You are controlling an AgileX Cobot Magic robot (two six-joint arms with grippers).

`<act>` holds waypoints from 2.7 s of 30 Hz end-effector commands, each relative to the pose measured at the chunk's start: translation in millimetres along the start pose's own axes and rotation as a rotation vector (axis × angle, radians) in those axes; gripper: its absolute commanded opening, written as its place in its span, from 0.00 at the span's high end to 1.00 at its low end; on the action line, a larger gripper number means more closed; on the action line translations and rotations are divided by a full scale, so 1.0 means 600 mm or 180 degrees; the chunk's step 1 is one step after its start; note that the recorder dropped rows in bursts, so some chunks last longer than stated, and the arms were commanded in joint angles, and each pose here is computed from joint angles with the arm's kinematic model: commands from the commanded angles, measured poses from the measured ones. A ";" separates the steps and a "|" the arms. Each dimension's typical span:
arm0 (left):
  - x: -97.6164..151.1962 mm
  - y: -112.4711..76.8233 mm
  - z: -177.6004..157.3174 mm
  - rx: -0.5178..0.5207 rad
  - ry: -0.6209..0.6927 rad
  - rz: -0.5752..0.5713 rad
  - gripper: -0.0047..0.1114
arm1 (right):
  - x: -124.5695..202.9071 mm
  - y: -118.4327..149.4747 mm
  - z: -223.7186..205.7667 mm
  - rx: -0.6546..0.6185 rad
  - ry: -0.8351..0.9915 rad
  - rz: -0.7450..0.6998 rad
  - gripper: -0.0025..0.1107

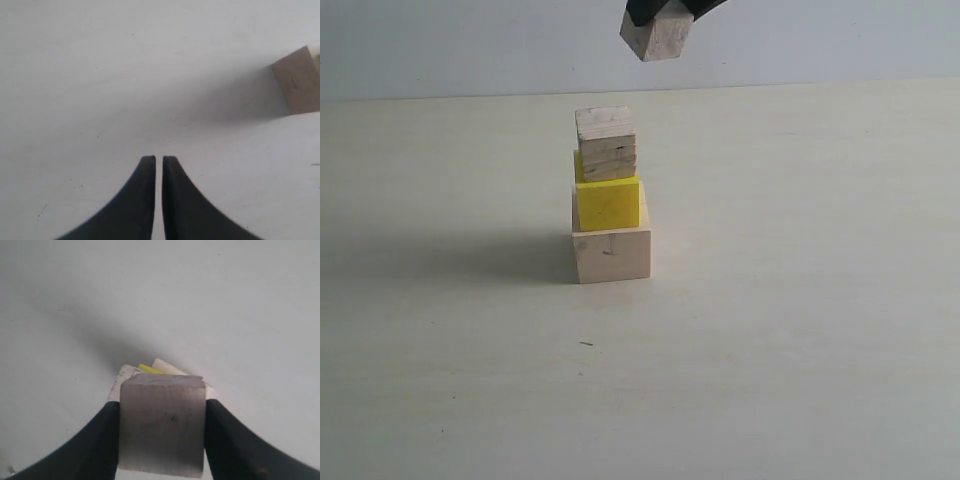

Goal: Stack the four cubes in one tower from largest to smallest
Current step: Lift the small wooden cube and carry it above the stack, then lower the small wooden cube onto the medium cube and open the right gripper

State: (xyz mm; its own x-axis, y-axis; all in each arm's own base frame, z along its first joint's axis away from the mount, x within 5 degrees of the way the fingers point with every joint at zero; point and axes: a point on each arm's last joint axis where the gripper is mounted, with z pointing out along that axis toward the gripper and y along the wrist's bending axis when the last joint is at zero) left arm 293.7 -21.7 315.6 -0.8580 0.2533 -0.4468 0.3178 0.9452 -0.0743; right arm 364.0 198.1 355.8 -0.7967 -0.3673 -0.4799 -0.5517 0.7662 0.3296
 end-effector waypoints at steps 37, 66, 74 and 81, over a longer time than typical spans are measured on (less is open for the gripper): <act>-0.021 -0.006 -0.003 0.0568 -0.0494 -0.0517 0.89 | 0.027 0.121 0.055 0.0748 0.0117 0.0775 0.98; -0.020 -0.012 -0.003 0.0692 -0.0448 -0.0555 0.89 | 0.013 0.112 0.094 0.0936 0.0131 0.0673 0.98; -0.020 -0.012 -0.003 0.0692 -0.0448 -0.0555 0.89 | 0.013 0.115 0.094 0.0874 0.0148 0.0702 0.98; -0.020 -0.012 -0.003 0.0692 -0.0448 -0.0555 0.89 | 0.013 0.114 0.096 0.0877 0.0153 0.0716 0.98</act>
State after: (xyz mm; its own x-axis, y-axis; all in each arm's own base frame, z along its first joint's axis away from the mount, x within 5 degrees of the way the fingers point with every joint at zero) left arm 300.1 -30.5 323.5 -0.8479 0.0555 -0.5273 0.2651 0.9056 -0.3310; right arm 334.4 276.8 322.8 -0.9111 -0.1968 -0.3621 -0.2753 0.9445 0.1793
